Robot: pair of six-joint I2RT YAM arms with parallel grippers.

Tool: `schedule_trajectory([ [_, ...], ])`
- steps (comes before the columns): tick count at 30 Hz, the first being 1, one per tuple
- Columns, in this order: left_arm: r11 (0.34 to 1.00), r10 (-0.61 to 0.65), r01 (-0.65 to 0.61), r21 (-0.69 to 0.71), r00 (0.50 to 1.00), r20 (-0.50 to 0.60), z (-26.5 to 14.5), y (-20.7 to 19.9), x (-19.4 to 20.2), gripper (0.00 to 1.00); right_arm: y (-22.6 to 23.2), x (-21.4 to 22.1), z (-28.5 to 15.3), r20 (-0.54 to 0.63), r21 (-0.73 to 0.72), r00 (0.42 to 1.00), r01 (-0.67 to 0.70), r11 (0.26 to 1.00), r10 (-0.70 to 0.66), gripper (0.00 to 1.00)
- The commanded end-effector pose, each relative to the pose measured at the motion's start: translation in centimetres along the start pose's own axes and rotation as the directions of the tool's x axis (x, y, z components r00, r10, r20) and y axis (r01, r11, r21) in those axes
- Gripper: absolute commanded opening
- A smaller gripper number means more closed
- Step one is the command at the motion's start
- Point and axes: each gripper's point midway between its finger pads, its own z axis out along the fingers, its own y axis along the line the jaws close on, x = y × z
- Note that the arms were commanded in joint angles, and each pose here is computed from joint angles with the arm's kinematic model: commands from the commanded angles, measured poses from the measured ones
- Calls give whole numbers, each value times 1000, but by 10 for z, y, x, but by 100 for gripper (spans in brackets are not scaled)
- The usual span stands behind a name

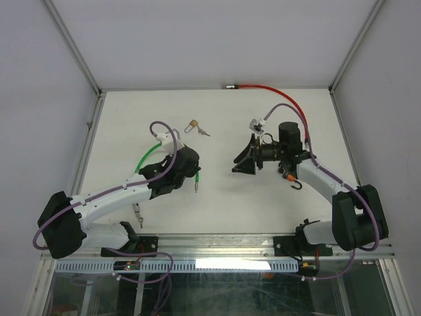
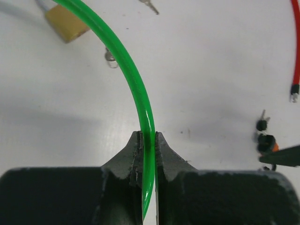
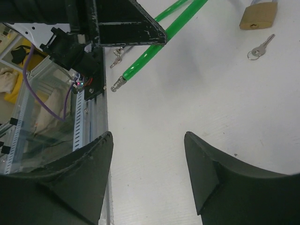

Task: Lock with the key
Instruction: Pick up the lock from the center of the board.

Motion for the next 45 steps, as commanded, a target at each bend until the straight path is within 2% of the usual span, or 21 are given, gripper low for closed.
schedule_trajectory([
  [1, 974, -94, 70, 217, 990, 102, -20, -66, -28, 0, 3, -16, 15, 58, -37, 998, -15, 999, 17, 65],
  [8, 952, -150, 101, 290, 977, 153, -29, -101, -34, 0, 10, -17, 26, 85, -60, 995, -46, 997, 51, 74],
  [14, 940, -179, 118, 321, 970, 165, -32, -112, -37, 0, 15, -18, 28, 81, -87, 996, -29, 996, 36, 74],
  [17, 936, -182, 119, 332, 970, 163, -33, -115, -38, 0, 21, -18, 26, 60, -113, 998, 32, 993, -26, 74],
  [20, 933, -173, 111, 344, 972, 157, -37, -115, -39, 0, 41, -13, 15, -37, -94, 986, -164, 982, 161, 74],
  [21, 930, -169, 106, 351, 974, 153, -38, -116, -37, 0, 33, -14, 12, 3, -125, 942, 333, 935, -335, 74],
  [22, 929, -159, 97, 358, 976, 149, -38, -116, -36, 0, 35, -14, 9, 6, -132, 893, 446, 885, -450, 75],
  [24, 922, -140, 82, 379, 982, 127, -41, -117, -31, 0, 44, -9, 2, 24, -153, 805, 589, 793, -593, 78],
  [25, 918, -136, 81, 388, 984, 115, -42, -118, -29, 0, 47, -7, -1, 42, -162, 737, 672, 723, -675, 80],
  [26, 915, -131, 80, 397, 986, 104, -43, -119, -27, 0, 52, -4, -3, 56, -167, 687, 722, 672, -724, 86],
  [30, 901, -90, 49, 430, 993, 76, -50, -118, -20, 0, 60, -5, -10, 80, -144, 516, 853, 502, -853, 99],
  [32, 891, -75, 40, 452, 995, 60, -54, -120, -18, 0, 64, -12, -13, 83, -146, 426, 899, 412, -901, 100],
  [34, 881, -57, 28, 473, 997, 46, -59, -124, -16, 0, 69, -20, -15, 77, -162, 363, 923, 348, -928, 99],
  [35, 877, -48, 24, 481, 998, 39, -60, -126, -15, 0, 72, -21, -14, 71, -180, 340, 929, 323, -938, 96],
  [37, 868, -37, 19, 496, 999, 27, -64, -130, -15, 0, 76, -23, -12, 62, -214, 263, 946, 245, -963, 84],
  [39, 862, -23, 12, 506, 1000, 14, -66, -135, -14, 0, 79, -21, -10, 57, -245, 199, 953, 180, -978, 67],
  [40, 858, -14, 9, 513, 1000, 5, -67, -138, -13, 0, 82, -20, -8, 66, -253, 179, 955, 157, -982, 63],
  [45, 846, 19, 5, 534, 999, -39, -66, -148, -3, 0, 89, -5, -1, 94, -300, 109, 951, 77, -990, 50],
])
